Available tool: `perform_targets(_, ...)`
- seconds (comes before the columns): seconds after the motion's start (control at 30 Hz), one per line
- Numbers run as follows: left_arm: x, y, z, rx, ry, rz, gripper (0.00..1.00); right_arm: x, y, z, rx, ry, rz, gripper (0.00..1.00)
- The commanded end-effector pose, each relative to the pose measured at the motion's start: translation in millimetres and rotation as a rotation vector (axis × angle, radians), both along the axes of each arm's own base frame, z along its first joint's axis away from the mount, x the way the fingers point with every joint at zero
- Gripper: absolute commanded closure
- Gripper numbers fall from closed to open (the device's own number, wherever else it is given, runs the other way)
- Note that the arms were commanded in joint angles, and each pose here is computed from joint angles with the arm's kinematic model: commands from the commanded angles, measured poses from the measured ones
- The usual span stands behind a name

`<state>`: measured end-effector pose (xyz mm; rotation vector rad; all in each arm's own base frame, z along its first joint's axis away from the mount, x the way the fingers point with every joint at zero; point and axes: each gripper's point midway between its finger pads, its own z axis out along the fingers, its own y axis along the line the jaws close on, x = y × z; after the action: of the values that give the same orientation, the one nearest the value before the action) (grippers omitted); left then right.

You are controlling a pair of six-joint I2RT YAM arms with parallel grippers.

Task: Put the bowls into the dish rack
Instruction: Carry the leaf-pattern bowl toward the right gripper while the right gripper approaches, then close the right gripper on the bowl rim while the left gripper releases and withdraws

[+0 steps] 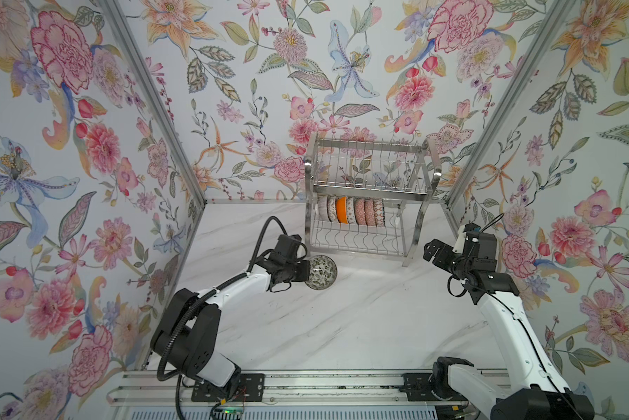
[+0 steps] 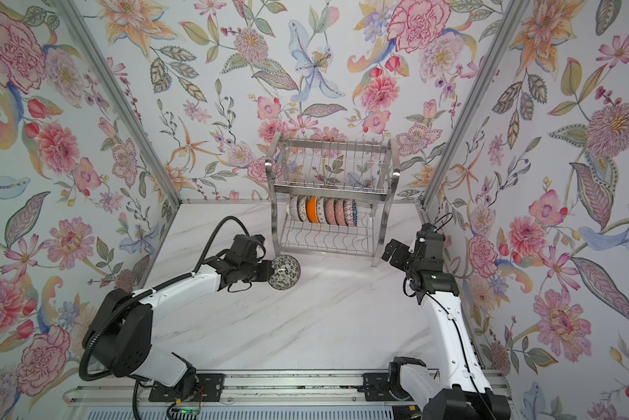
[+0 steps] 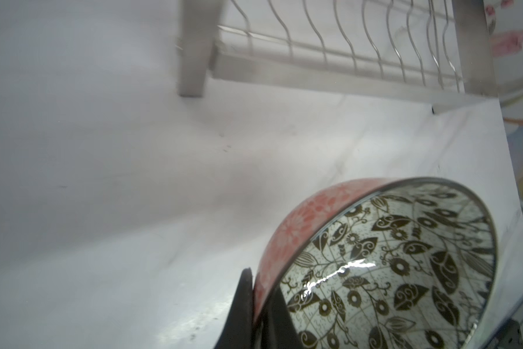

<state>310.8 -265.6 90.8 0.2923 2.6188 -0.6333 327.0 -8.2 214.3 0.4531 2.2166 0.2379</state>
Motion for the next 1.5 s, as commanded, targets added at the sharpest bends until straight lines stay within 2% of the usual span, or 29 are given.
perform_targets(0.0, -11.7, -56.1, -5.2, 0.004, 0.024, -0.089, 1.0, -14.4, 7.9, -5.6, -0.039, 0.049, 0.039, 0.01)
perform_targets(0.13, -13.6, -114.2, -16.3, 0.007, 0.015, -0.179, 1.0, -22.3, 15.0, -13.7, -0.047, 0.081, 0.073, 0.01)
perform_targets(0.27, 1.2, -145.5, -24.3, 0.029, -0.001, -0.21, 1.0, -28.5, 32.9, -24.4, -0.046, 0.122, 0.148, 0.01)
perform_targets(0.37, 13.7, -157.8, -31.3, 0.053, -0.006, -0.215, 0.95, -33.0, 44.9, -33.3, -0.066, 0.153, 0.195, 0.01)
perform_targets(0.43, 19.1, -162.1, -33.3, 0.071, -0.016, -0.215, 0.88, -35.7, 52.0, -37.5, -0.071, 0.162, 0.221, 0.01)
perform_targets(0.6, 26.4, -169.0, -31.9, 0.07, -0.031, -0.216, 0.84, -40.0, 65.1, -43.9, -0.088, 0.177, 0.271, 0.01)
perform_targets(0.63, 27.2, -169.8, -30.8, 0.068, -0.033, -0.216, 0.82, -40.3, 67.8, -44.3, -0.089, 0.178, 0.284, 0.01)
perform_targets(0.7, 28.4, -170.3, -26.3, 0.061, -0.037, -0.215, 0.65, -41.6, 73.1, -44.5, -0.089, 0.177, 0.306, 0.01)
perform_targets(0.77, 30.1, -167.5, -9.4, 0.055, -0.069, -0.203, 0.62, -43.9, 83.7, -44.7, -0.086, 0.178, 0.351, 0.01)
perform_targets(0.8, 32.0, -163.4, 0.4, 0.047, -0.085, -0.19, 0.57, -44.9, 88.5, -45.3, -0.091, 0.179, 0.37, 0.01)
perform_targets(0.87, 37.5, -148.4, 31.0, 0.006, -0.115, -0.152, 0.39, -47.9, 98.5, -50.8, -0.117, 0.193, 0.407, 0.01)
perform_targets(0.97, 46.3, -104.4, 89.1, -0.058, -0.198, -0.055, 0.04, -50.6, 114.9, -58.8, -0.138, 0.198, 0.447, 0.01)
perform_targets(1.0, 48.2, -87.1, 102.1, -0.083, -0.215, -0.02, 0.01, -51.0, 121.3, -62.7, -0.136, 0.202, 0.461, 0.0)
perform_targets(1.13, 44.6, -7.1, 141.0, -0.191, -0.276, 0.12, 0.01, -49.5, 153.9, -80.2, -0.16, 0.224, 0.529, 0.08)
perform_targets(1.23, 38.4, 40.1, 148.5, -0.224, -0.306, 0.204, 0.01, -45.0, 176.7, -96.0, -0.198, 0.257, 0.571, 0.16)
perform_targets(1.33, 32.2, 61.8, 142.3, -0.231, -0.306, 0.242, 0.01, -39.5, 197.6, -113.7, -0.231, 0.302, 0.612, 0.23)
perform_targets(1.47, 25.0, 63.1, 127.6, -0.255, -0.273, 0.242, 0.01, -35.5, 214.2, -135.3, -0.283, 0.362, 0.641, 0.34)
